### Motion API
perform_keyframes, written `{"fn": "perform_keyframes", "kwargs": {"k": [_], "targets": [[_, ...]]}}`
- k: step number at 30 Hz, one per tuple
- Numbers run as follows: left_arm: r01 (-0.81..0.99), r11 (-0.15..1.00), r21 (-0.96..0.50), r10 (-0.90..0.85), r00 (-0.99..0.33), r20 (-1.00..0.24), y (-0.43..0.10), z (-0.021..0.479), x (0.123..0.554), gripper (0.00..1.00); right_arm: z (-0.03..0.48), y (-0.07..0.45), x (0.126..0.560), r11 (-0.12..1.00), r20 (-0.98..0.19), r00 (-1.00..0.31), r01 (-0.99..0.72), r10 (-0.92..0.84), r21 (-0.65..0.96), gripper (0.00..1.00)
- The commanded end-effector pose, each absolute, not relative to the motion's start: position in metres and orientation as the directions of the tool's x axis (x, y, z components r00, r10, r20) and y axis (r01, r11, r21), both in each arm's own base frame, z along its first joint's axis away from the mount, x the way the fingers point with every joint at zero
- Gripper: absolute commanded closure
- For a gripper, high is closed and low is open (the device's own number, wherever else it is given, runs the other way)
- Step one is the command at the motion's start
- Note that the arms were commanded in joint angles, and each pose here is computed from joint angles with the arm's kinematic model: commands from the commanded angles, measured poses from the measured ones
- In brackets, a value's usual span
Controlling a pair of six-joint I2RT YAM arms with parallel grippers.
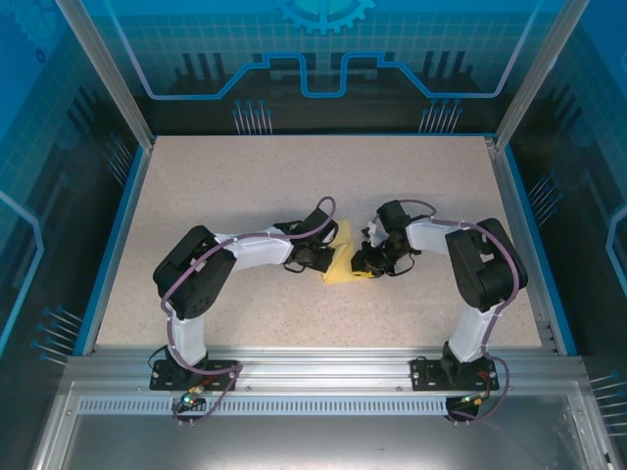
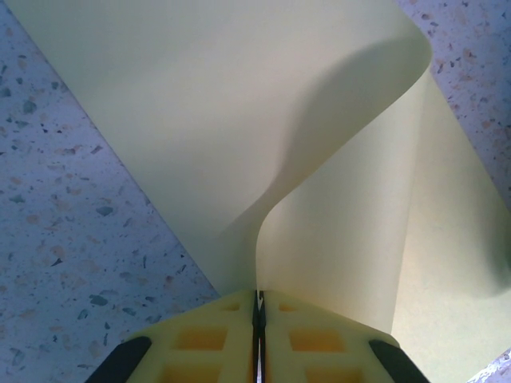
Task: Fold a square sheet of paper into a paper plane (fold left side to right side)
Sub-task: Fold the triangle a second time at the center of the table.
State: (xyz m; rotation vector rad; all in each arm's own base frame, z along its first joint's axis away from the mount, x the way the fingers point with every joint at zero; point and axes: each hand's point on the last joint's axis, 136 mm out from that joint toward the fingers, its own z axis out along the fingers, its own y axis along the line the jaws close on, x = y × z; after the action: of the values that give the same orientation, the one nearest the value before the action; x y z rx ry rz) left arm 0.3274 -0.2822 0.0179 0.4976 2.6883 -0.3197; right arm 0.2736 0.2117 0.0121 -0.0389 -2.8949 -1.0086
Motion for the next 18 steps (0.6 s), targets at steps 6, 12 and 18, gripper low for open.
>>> {"fn": "perform_keyframes", "kwargs": {"k": [6,12,18], "targets": [[0.394,0.905,-0.160,0.308,-0.867,-0.392,-0.285,0.006,0.328,0.88,0.003,0.214,0.266,0.798,0.093,-0.995,0.034,-0.027,0.601,0.78],[0.390,0.908,-0.156,0.312,-0.874,-0.373,-0.283,-0.002,0.325,0.88,0.024,0.215,0.276,0.761,0.045,-0.999,0.024,-0.007,0.649,0.78],[0.392,0.906,-0.157,0.315,-0.875,-0.367,-0.281,-0.004,0.323,0.88,0.057,0.206,0.295,0.717,-0.023,-0.998,0.024,0.056,0.697,0.79]]}}
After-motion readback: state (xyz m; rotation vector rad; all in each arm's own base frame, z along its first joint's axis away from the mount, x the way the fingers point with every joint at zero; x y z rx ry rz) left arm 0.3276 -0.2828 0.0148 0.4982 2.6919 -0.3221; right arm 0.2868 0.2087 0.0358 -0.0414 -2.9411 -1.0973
